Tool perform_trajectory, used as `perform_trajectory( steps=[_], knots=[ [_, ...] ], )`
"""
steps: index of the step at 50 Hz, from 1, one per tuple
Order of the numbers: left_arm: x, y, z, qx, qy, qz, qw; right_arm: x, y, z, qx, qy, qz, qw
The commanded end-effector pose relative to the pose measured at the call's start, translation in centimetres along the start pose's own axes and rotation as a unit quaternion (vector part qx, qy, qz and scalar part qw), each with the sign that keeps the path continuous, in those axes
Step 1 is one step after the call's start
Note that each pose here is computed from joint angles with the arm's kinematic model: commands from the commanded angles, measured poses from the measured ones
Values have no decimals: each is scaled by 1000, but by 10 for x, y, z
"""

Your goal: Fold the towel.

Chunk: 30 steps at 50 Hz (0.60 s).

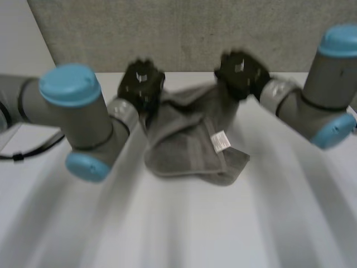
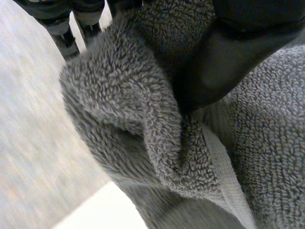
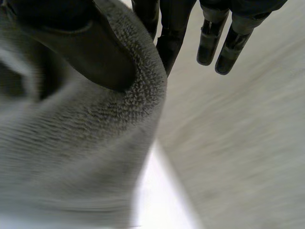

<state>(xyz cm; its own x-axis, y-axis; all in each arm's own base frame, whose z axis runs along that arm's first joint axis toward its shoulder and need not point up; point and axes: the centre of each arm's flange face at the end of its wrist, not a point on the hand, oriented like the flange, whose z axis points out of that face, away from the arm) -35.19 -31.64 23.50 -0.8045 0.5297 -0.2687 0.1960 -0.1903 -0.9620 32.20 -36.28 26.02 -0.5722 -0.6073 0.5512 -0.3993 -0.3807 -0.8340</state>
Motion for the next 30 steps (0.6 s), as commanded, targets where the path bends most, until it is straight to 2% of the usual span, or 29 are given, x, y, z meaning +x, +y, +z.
perform_trajectory(
  steps=[1,2,5,7,8,10,11,13,16,18,19,21,22,23,24,26,30],
  knots=[
    [-28,-109,9,182,-31,40,982,64,-148,-13,222,172,-24,960],
    [-32,-138,-2,225,-32,45,973,76,-175,-30,266,185,-10,946],
    [-37,-160,-15,258,-30,52,964,80,-191,-45,291,178,8,940],
    [-44,-177,-33,294,-16,63,954,73,-178,-51,281,138,35,949],
    [-44,-177,-33,294,-16,63,954,73,-178,-51,281,138,35,949],
    [-47,-167,-40,292,-1,74,954,54,-151,-52,237,97,37,966],
    [-47,-166,-40,292,-1,74,954,54,-150,-52,236,96,37,966],
    [-42,-132,-42,249,31,77,965,28,-120,-60,185,61,22,981],
    [-37,-110,-45,220,51,75,971,15,-97,-63,149,46,14,988],
    [-24,-67,-55,161,93,70,980,-13,-48,-74,73,18,-3,997],
    [-24,-67,-55,161,93,70,980,-13,-48,-74,72,17,-3,997],
    [-15,-29,-66,112,123,85,982,-38,-11,-89,11,-8,-21,1000],
    [-15,-29,-66,112,123,85,982,-38,-11,-89,11,-9,-21,1000],
    [-10,-9,-72,86,135,98,982,-50,2,-95,-12,-22,-29,999],
    [-10,-9,-72,86,135,98,982,-50,3,-95,-12,-22,-29,999],
    [-2,29,-80,31,151,120,981,-70,22,-107,-47,-46,-33,997],
    [8,53,-91,-19,175,133,975,-82,30,-115,-65,-61,-17,996]
  ],
)
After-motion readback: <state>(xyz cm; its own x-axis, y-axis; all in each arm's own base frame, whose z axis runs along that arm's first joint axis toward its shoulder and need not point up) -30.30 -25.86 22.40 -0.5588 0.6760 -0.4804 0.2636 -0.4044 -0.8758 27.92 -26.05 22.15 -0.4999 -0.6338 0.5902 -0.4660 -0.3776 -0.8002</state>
